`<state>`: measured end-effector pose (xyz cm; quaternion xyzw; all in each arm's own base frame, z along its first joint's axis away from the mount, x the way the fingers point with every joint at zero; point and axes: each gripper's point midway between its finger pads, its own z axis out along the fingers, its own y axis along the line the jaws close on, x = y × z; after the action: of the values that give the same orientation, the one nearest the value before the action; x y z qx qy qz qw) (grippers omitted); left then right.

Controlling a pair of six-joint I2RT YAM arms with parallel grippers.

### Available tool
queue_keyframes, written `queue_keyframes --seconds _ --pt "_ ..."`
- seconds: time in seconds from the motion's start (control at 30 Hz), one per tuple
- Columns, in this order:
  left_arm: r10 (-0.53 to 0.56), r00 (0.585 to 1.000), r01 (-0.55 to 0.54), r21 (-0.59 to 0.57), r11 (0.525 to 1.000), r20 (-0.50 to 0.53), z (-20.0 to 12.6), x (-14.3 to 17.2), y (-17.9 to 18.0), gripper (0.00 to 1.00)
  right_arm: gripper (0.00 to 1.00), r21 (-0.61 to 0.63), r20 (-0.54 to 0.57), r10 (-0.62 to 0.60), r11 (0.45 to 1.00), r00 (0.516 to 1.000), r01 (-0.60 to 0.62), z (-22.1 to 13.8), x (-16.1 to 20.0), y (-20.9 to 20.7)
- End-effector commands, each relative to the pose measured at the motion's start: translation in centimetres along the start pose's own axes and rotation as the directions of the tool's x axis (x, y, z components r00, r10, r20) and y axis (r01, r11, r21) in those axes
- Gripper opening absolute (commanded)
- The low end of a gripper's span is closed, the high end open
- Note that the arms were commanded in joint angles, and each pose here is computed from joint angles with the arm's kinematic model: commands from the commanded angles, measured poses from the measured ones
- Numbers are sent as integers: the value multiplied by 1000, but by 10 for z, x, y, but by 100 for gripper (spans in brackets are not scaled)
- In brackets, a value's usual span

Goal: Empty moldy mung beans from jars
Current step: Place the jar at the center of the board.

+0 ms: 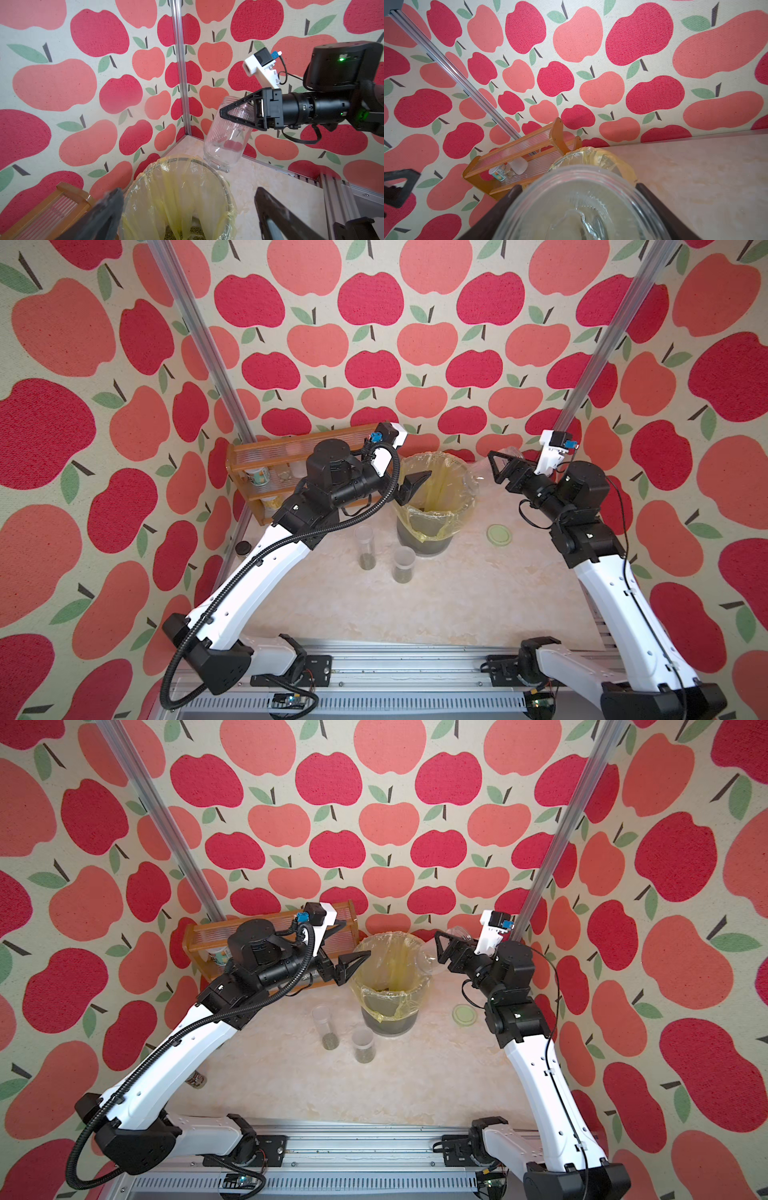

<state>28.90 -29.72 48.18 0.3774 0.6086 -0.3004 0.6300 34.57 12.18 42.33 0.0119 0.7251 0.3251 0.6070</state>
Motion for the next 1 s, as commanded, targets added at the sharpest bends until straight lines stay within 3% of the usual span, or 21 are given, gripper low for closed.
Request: queue_keyframes --seconds 0.0,0.5,0.97 --pt "52 997 -52 7 999 -49 -9 9 -10 100 47 22 85 3 1000 996 -5 -18 -18 -6" --pt "70 990 -90 -173 981 -120 -25 33 12 100 48 265 68 -23 964 997 4 -38 -8 -73" --pt "16 987 -62 -292 954 -158 -42 46 31 100 48 468 -14 -37 883 999 39 -7 54 -157"
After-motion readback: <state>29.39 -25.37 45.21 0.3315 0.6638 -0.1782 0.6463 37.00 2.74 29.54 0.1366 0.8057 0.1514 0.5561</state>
